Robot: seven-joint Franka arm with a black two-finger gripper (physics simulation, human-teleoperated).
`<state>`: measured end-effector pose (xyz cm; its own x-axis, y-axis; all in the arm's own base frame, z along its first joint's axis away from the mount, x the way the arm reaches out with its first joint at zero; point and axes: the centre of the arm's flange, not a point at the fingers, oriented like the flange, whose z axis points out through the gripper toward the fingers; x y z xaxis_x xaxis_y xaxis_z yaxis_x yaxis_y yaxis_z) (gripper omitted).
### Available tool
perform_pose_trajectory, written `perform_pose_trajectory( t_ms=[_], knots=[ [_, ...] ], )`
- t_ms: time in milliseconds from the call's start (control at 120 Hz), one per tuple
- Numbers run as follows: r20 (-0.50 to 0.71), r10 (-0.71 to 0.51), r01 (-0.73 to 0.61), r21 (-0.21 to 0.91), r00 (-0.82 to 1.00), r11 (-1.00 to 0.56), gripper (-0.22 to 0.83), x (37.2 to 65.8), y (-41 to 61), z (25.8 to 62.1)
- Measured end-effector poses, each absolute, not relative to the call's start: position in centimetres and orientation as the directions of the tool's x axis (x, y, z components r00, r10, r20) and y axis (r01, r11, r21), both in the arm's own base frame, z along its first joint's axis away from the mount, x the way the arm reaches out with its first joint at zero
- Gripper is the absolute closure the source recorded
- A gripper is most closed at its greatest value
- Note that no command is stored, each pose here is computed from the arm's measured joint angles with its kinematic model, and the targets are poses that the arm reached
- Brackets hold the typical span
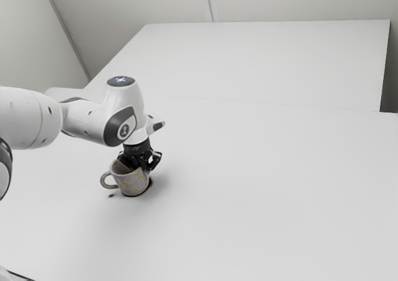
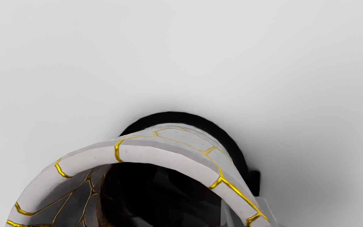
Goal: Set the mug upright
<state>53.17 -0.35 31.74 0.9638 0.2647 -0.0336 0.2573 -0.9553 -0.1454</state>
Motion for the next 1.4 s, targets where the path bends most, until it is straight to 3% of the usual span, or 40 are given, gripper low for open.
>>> perform_pose_trajectory(
  t_ms=[192, 417, 767, 1108, 1400],
  knots=[
    [-0.041, 0.258, 0.248, -0.166, 0.965, -0.955, 0.3, 53.7, -0.4, 32.7],
    [-0.055, 0.275, 0.263, -0.162, 0.96, -0.951, 0.11, 53.6, 0.3, 33.6],
    [-0.07, 0.309, 0.308, -0.032, 0.948, -0.951, 0.02, 53.4, 0.8, 37.8],
    [0.031, 0.223, 0.222, 0.04, 0.974, -0.974, 0.0, 56.6, 0.8, 48.2],
    [0.123, 0.108, 0.11, -0.01, 0.986, -0.994, 0.0, 57.0, 2.0, 59.8]
  ],
)
